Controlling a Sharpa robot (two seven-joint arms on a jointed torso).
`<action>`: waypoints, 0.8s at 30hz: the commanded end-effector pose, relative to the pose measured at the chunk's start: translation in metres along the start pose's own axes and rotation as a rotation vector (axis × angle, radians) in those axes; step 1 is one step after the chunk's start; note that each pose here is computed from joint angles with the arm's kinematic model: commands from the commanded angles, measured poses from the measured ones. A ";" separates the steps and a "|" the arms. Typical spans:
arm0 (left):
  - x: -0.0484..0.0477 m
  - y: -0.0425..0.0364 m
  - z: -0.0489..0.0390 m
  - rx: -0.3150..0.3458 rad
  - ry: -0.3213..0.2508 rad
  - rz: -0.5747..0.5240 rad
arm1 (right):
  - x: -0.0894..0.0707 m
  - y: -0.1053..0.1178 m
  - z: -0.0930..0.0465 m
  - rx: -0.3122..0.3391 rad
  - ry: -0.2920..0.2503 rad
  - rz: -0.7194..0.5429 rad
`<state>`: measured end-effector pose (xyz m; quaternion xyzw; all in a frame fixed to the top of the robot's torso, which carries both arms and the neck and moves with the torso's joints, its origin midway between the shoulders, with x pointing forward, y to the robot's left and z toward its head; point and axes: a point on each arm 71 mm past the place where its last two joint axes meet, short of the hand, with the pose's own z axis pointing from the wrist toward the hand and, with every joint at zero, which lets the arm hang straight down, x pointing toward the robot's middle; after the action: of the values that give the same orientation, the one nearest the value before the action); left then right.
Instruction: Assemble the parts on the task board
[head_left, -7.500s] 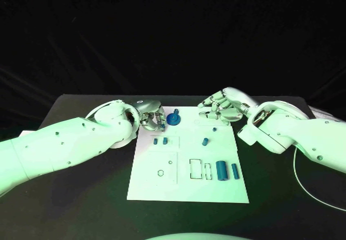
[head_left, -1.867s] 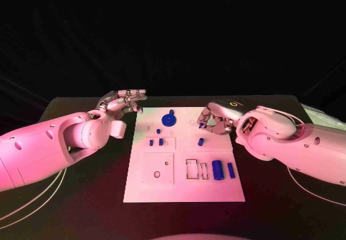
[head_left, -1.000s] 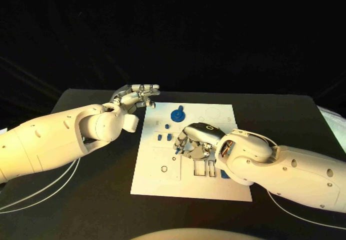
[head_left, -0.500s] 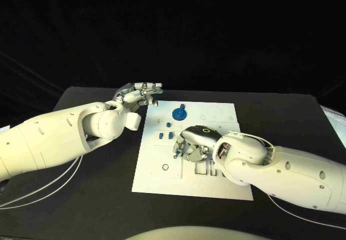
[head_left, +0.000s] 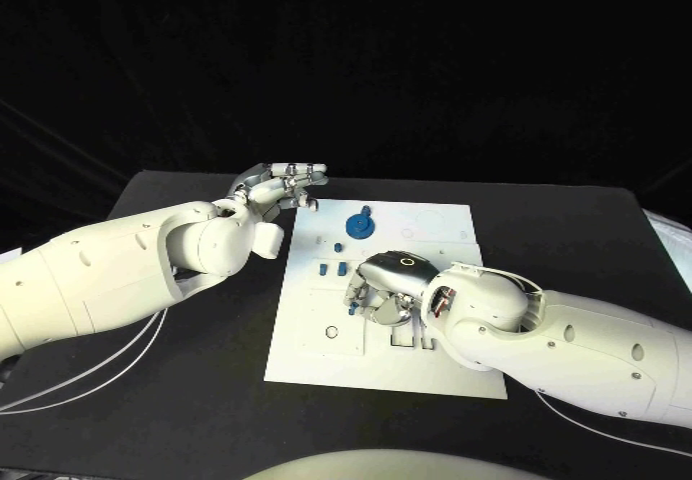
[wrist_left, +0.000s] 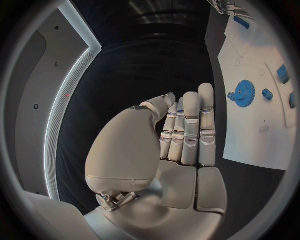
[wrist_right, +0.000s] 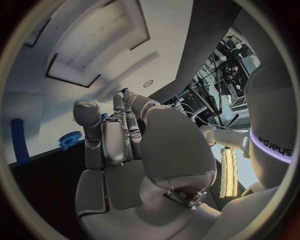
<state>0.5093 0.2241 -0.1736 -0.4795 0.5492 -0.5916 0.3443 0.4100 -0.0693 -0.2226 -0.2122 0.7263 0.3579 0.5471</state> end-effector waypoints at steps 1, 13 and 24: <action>0.0035 -0.0002 0.0002 0.001 0.024 -0.011 | 0.004 0.000 0.001 0.011 0.037 -0.048; 0.0044 0.0001 0.0003 -0.002 0.028 -0.012 | 0.010 0.006 0.004 0.010 0.081 -0.093; 0.0049 0.0004 0.0000 -0.008 0.036 -0.014 | 0.006 0.002 0.003 0.029 0.020 -0.086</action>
<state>0.5087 0.2227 -0.1739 -0.4789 0.5521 -0.5922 0.3393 0.4062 -0.0612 -0.2240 -0.2431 0.7245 0.3376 0.5496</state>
